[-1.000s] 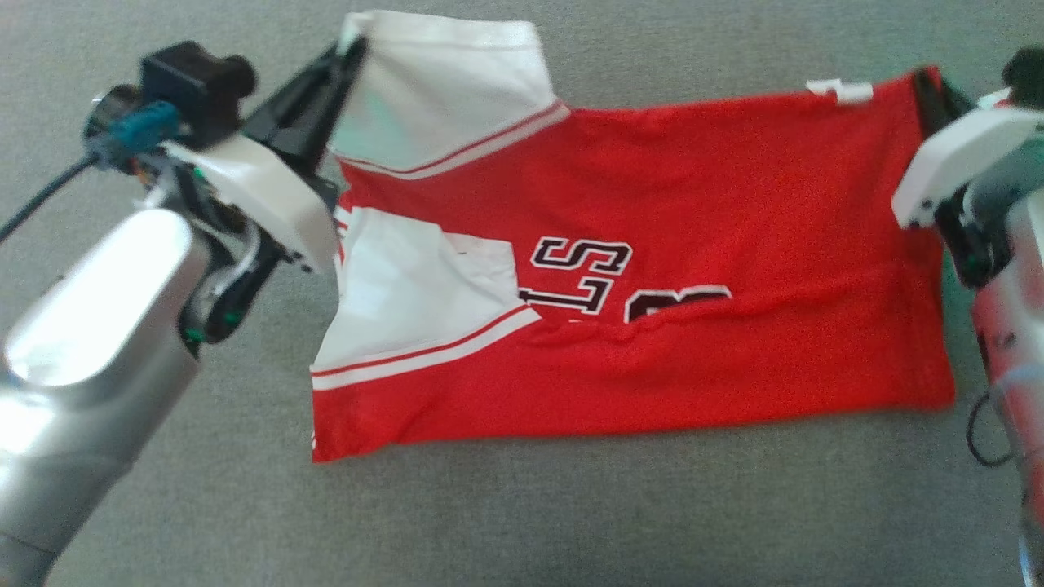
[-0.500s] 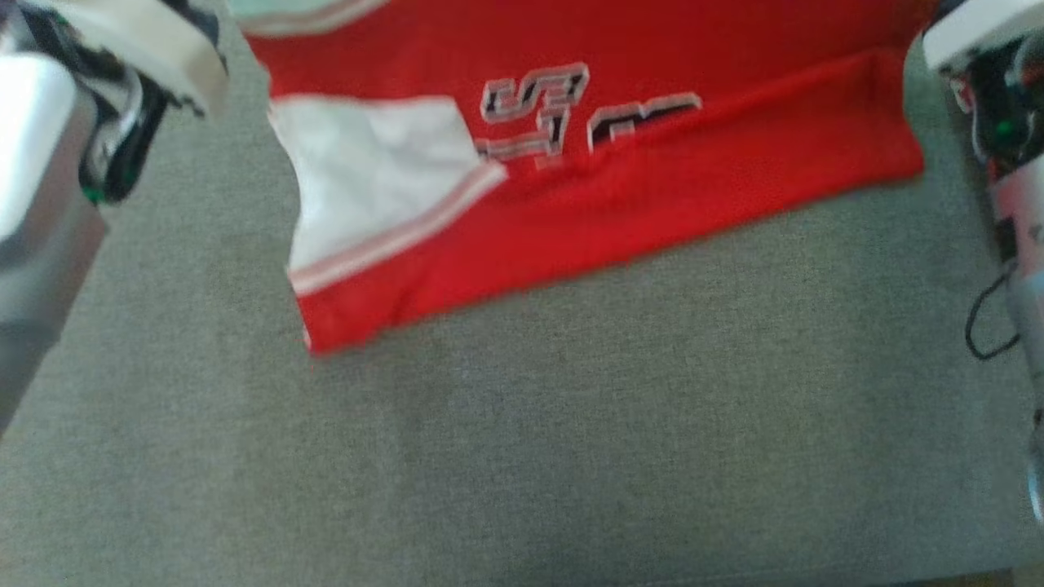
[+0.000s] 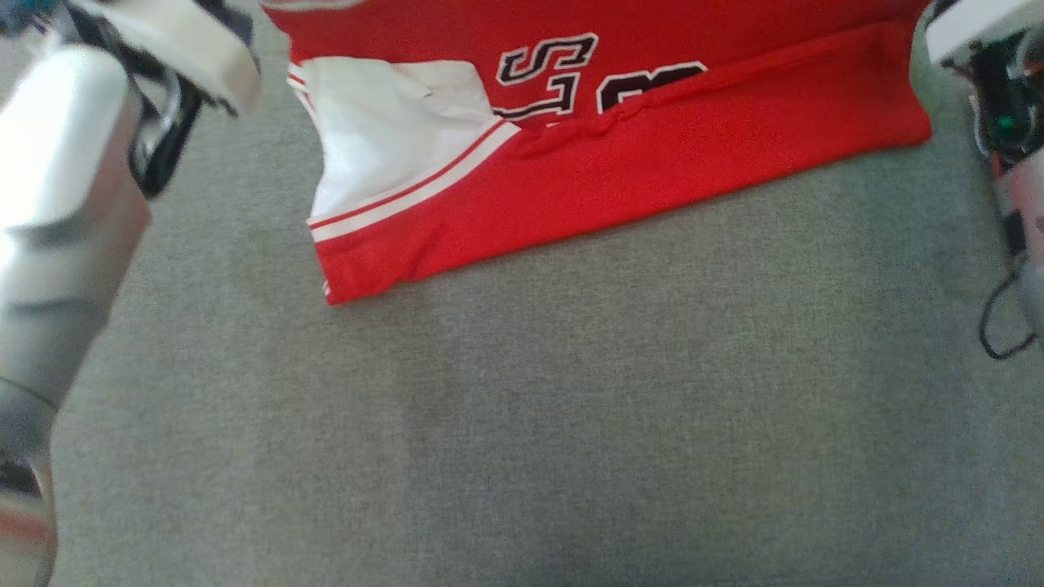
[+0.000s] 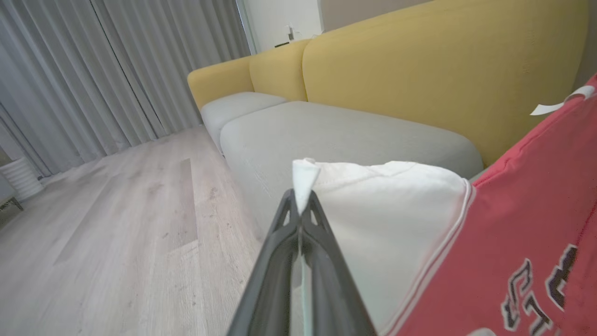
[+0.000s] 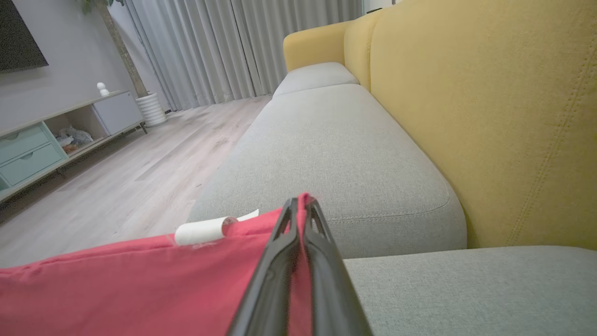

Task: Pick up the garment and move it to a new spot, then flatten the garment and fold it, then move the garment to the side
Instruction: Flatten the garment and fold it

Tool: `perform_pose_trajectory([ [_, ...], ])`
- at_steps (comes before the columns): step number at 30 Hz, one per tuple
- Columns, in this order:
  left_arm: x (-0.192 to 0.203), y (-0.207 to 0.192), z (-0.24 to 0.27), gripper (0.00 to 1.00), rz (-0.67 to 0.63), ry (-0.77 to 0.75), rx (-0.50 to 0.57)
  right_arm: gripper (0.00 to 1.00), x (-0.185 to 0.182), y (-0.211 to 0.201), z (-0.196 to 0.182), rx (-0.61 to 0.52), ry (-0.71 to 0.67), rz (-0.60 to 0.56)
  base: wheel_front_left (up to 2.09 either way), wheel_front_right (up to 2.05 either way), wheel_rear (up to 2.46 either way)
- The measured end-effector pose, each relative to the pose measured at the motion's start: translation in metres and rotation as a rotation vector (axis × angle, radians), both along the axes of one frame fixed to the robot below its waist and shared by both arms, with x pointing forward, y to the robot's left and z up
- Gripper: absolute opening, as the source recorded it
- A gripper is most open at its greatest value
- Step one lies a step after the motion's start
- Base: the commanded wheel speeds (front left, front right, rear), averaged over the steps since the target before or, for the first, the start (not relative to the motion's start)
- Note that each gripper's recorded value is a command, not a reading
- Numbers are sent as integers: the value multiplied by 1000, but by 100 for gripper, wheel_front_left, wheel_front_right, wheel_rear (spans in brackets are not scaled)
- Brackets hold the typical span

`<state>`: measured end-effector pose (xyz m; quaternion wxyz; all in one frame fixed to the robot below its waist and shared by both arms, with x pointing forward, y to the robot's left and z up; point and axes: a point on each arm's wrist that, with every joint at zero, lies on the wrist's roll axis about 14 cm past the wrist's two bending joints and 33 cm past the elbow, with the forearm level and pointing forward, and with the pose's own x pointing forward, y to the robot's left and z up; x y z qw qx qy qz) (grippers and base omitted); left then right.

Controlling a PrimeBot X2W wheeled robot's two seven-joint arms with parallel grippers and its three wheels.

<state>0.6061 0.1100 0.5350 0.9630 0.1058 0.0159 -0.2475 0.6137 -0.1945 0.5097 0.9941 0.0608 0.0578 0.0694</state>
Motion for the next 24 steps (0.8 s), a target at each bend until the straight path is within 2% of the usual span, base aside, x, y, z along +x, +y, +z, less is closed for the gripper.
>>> perform_pose_trajectory([
  [14, -93, 5, -47, 0, -82, 268, -15, 0, -42, -10, -40, -92, 192, 63, 0, 0, 0],
  [24, -154, 0, -80, 0, -158, 459, 48, 0, -80, -24, -77, -344, 359, 176, 0, 0, 0],
])
